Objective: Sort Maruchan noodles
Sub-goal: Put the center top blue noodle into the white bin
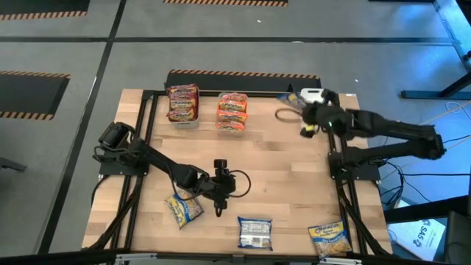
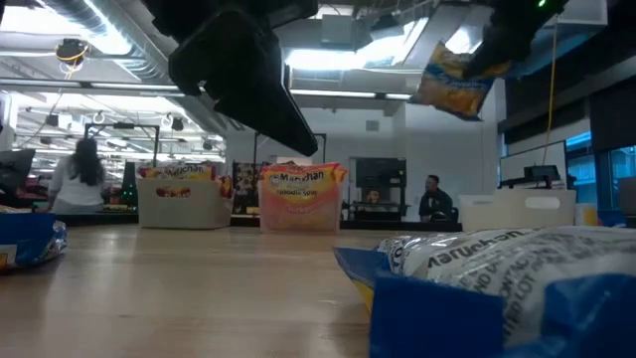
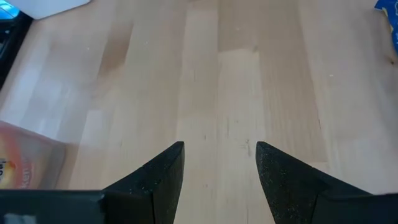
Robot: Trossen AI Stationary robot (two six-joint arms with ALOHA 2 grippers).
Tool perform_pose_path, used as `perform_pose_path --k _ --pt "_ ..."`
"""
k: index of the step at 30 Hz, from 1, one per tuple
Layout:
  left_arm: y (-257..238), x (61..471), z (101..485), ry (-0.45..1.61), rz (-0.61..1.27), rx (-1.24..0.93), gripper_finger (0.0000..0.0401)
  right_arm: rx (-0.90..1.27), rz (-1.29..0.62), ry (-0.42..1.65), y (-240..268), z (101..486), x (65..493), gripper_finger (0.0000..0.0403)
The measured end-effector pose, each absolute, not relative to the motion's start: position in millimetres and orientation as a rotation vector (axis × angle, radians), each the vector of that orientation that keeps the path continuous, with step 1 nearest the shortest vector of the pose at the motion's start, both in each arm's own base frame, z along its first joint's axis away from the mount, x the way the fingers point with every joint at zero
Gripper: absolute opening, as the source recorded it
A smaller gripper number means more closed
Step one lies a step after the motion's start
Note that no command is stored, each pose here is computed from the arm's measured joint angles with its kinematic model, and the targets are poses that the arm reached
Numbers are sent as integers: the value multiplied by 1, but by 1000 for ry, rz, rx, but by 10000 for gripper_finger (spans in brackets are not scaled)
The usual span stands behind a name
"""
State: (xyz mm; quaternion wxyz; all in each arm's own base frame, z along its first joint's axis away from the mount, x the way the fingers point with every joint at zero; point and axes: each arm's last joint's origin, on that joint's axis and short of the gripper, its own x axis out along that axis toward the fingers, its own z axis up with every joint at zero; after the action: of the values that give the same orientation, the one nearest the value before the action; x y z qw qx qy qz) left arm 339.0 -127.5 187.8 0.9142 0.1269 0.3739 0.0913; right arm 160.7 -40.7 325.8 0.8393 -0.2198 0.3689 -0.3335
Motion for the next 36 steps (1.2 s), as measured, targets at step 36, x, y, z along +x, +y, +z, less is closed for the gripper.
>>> perform_pose_path --k 36 --pt "-127 336 186 802 183 269 194 -379 -540 1623 -176 216 189 32"
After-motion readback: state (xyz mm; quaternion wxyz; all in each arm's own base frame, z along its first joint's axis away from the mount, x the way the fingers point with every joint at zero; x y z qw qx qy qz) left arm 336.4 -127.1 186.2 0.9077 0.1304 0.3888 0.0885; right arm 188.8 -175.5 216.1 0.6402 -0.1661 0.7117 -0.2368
